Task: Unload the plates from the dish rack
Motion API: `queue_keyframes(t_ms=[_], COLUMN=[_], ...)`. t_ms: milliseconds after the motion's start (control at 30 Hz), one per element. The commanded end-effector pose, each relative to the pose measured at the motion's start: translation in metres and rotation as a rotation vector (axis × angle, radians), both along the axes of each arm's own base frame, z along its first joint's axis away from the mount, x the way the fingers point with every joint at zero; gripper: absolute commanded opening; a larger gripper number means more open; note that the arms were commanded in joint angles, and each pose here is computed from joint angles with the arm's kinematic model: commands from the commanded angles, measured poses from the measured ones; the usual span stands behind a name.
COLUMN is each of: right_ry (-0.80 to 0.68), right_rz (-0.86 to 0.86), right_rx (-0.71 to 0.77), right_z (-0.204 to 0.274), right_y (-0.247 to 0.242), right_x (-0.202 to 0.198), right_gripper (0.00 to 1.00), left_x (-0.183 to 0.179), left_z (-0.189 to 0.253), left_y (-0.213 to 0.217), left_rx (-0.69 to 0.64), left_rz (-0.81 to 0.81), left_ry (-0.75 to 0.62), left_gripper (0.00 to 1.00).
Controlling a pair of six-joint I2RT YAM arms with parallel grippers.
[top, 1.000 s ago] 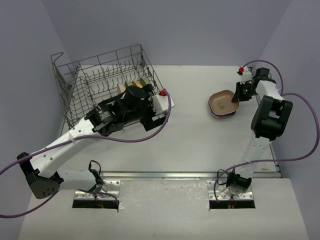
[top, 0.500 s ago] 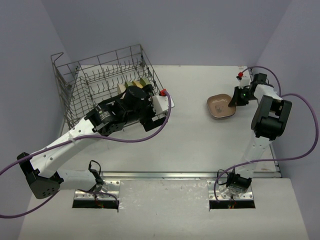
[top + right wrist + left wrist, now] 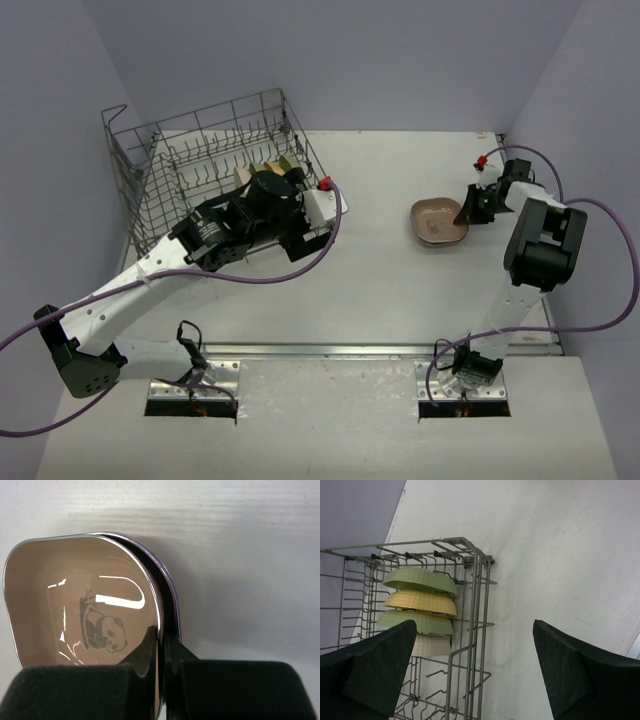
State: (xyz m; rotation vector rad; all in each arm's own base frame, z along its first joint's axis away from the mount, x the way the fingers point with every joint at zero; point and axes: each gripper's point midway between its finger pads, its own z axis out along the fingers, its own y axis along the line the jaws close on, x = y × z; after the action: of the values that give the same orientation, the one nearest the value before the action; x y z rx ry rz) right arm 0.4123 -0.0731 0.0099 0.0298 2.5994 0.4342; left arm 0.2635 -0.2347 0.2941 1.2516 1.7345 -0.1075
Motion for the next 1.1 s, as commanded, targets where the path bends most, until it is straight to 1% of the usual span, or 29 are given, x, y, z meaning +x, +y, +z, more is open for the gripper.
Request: queue_keyframes(t_ms=[0,67,133,233,367,467,600,667,900,1033,1067], right_ry=[0.113,0.119,0.122,0.125,0.101,0.036,-0.017,-0.041,-0.14,-0.157,-0.16], right_rz=[-0.082,-0.102,-0.116,-0.117,-0.116,-0.098,-0.086,-0.08,-0.034,-0.021,-0.025], right_rx=[-0.094,-0.093,-0.086,-0.089,-0.099,-0.121,-0.15,-0.156,-0.136,-0.171,-0.187], right_z=[-0.019,-0.018,-0.017,-0.014,0.002,0.03,0.061,0.074,0.131,0.142,0.145], right_y=[-0.011,-0.011,-0.009,-0.009,-0.011,-0.013,-0.017,-0.016,0.003,0.004,0.002], right_x=[-0.03,-0.033,-0.035,-0.037,-0.032,-0.018,-0.008,-0.005,0.006,0.009,0.01], right_gripper=[0.0,0.0,0.02,0.13,0.27,0.39,0.47,0.49,0.49,0.49,0.49], left_x=[0.009,0.011,0.014,0.018,0.026,0.03,0.033,0.034,0.037,0.041,0.045], left_z=[0.016,0.013,0.012,0.015,0.018,0.02,0.022,0.022,0.026,0.03,0.032], left_y=[0.002,0.003,0.005,0.009,0.014,0.016,0.018,0.018,0.023,0.028,0.034], left_rx=[-0.059,-0.055,-0.06,-0.082,-0.112,-0.136,-0.16,-0.167,-0.194,-0.214,-0.24], left_rz=[0.049,0.061,0.079,0.117,0.163,0.181,0.194,0.2,0.221,0.249,0.283], left_ry=[-0.026,-0.016,-0.01,-0.009,0.005,0.032,0.046,0.048,0.054,0.056,0.063], left_gripper=[1.0,1.0,1.0,1.0,1.0,1.0,1.0,1.0,1.0,1.0,1.0])
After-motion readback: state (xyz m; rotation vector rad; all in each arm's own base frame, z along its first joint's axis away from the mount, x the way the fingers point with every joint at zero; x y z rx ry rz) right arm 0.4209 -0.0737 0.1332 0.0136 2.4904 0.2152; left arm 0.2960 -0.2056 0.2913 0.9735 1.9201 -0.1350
